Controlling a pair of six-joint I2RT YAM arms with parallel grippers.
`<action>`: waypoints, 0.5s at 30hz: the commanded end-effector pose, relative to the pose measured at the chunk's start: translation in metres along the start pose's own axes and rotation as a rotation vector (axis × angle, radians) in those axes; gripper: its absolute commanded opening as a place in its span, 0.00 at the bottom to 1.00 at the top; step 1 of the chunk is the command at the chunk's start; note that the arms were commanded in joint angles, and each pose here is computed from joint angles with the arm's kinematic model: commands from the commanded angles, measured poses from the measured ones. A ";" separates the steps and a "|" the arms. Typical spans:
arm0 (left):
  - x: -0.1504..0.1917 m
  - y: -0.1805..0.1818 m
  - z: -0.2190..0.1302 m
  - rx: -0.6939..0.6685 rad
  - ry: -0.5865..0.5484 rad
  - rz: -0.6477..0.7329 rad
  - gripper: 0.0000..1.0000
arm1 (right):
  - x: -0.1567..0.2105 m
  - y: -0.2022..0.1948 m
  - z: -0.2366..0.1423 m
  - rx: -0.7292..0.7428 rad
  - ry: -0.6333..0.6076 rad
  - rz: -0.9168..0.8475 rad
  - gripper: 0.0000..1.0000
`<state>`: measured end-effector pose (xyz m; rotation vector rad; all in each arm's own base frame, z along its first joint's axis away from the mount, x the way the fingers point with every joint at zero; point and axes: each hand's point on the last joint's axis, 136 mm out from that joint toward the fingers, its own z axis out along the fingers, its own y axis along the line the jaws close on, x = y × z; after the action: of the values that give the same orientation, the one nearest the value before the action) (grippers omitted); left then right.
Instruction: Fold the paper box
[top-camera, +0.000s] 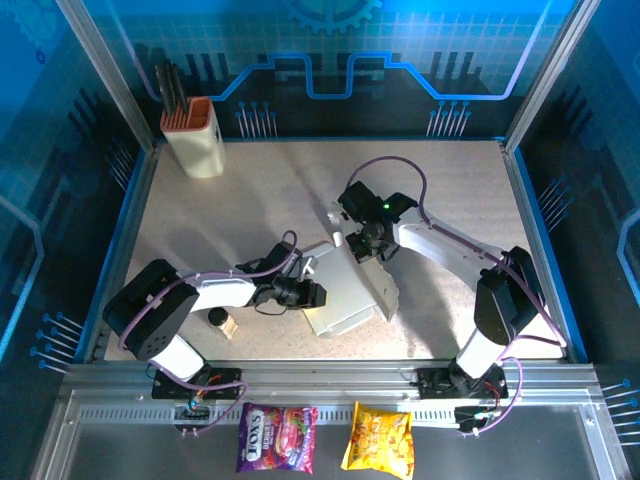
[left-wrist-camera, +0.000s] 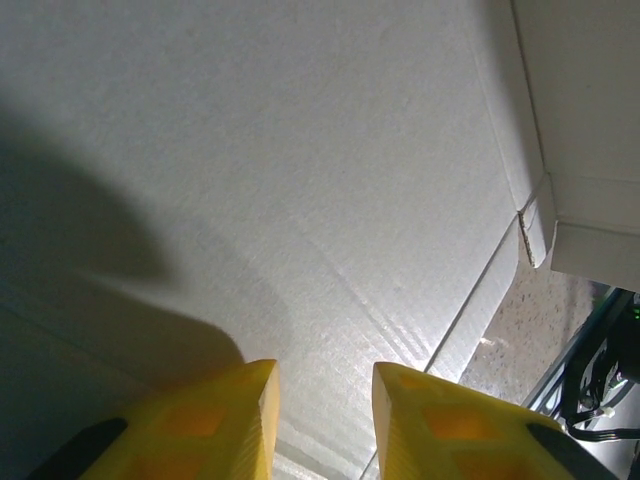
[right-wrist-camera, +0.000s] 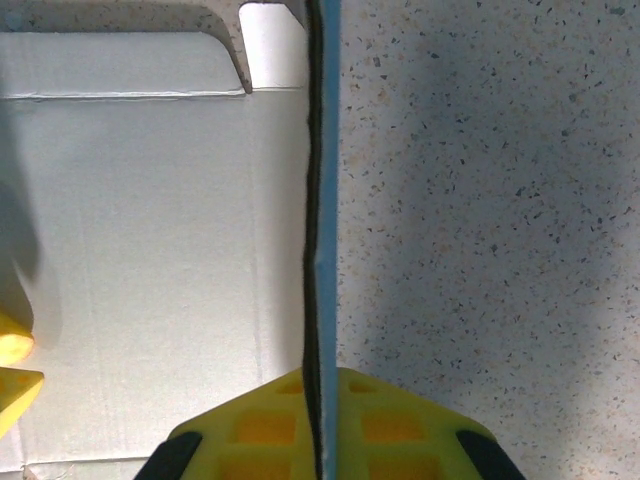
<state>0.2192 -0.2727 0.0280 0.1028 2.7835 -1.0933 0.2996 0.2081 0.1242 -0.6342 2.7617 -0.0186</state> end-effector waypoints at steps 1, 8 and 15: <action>-0.008 -0.014 -0.013 0.023 -0.066 0.059 0.32 | 0.047 0.000 0.033 0.040 0.201 -0.071 0.00; -0.042 -0.031 -0.059 -0.036 -0.262 0.239 0.37 | 0.027 0.000 0.011 0.016 0.093 -0.225 0.00; -0.063 -0.031 -0.085 -0.140 -0.377 0.379 0.40 | 0.023 0.010 0.002 -0.094 -0.001 -0.476 0.00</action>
<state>0.2580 -0.2516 0.1134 0.2897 2.4099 -0.8780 0.2970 0.2109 0.1262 -1.0417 2.5911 -0.0452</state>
